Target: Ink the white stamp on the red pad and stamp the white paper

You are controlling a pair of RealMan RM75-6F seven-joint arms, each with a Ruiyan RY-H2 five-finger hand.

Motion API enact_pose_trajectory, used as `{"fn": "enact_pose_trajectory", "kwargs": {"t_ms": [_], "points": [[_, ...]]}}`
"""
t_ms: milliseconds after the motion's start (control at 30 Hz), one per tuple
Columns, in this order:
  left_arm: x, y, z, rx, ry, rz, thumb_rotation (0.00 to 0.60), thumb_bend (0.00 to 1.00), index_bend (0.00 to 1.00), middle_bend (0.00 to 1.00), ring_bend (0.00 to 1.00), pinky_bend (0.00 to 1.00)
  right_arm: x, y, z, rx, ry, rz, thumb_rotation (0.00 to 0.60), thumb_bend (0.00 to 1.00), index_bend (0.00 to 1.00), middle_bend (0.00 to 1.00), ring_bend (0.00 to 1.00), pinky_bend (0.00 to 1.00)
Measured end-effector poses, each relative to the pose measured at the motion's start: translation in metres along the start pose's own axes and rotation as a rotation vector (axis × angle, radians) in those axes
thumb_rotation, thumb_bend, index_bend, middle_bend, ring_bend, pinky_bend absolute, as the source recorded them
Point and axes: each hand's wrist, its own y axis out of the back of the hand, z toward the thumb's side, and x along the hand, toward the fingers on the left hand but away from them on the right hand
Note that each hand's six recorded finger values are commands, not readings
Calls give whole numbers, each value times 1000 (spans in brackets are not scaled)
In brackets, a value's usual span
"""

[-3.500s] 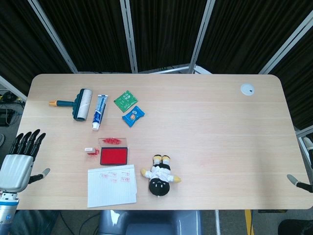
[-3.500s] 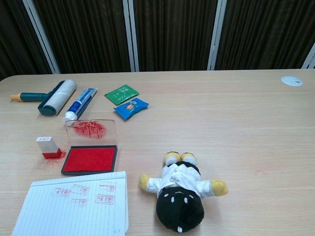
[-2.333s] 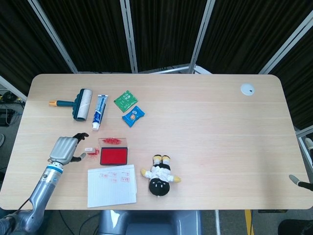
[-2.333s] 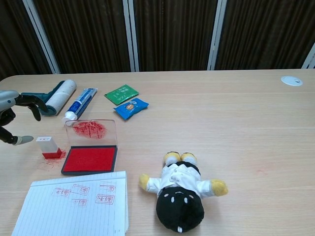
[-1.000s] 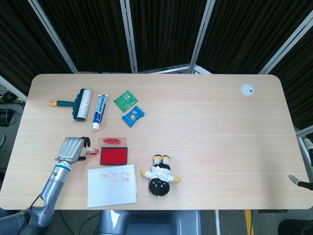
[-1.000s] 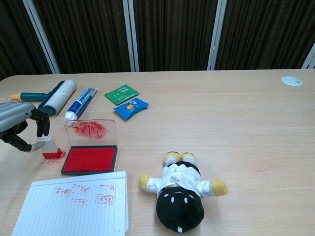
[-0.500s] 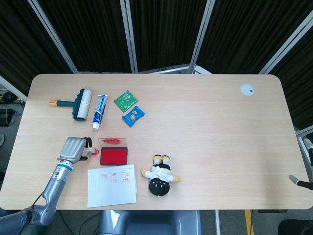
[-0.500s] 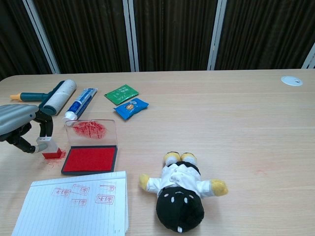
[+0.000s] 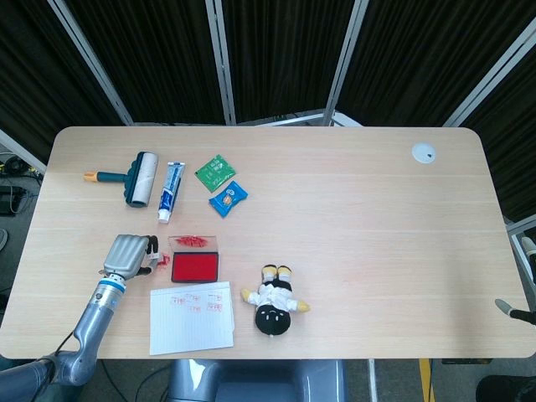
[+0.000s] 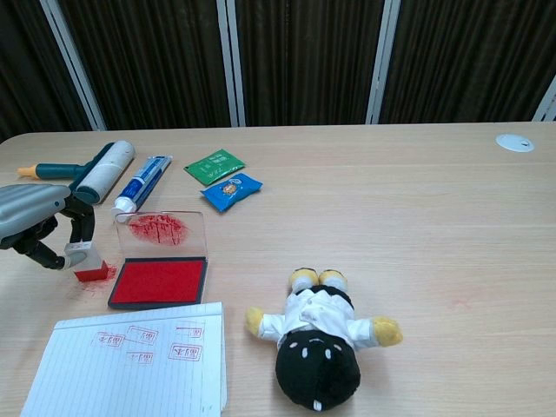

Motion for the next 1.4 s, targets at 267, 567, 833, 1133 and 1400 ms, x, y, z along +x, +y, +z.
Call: {"fn": "enact_pose_trajectory", "kwargs": {"t_ms": [267,567,833,1133,1400], "points": [[-11,23,11,-47,-51,47,600,360,550,550,858,861,1,1,0,-4,-1,-1,600,0,0,0,0,0],[-22,40,39,-60,-175,57,600,361,551,551,859,861,1,2,0,-12,2,-3,600,0,0,0,0,0],[-15,29,59,-41,-217,38,600,362,560,554,858,861,0,3,-4,-14,-9,-3,600,0,0,0,0,0],[-9,17,66,-31,-222,20,600,362,563,555,859,861,-1,3,-8,-18,-17,-1,600,0,0,0,0,0],[-4,5,65,-33,-206,-7,600,363,566,558,859,861,-1,1,-7,-12,-17,4,600,0,0,0,0,0]]}}
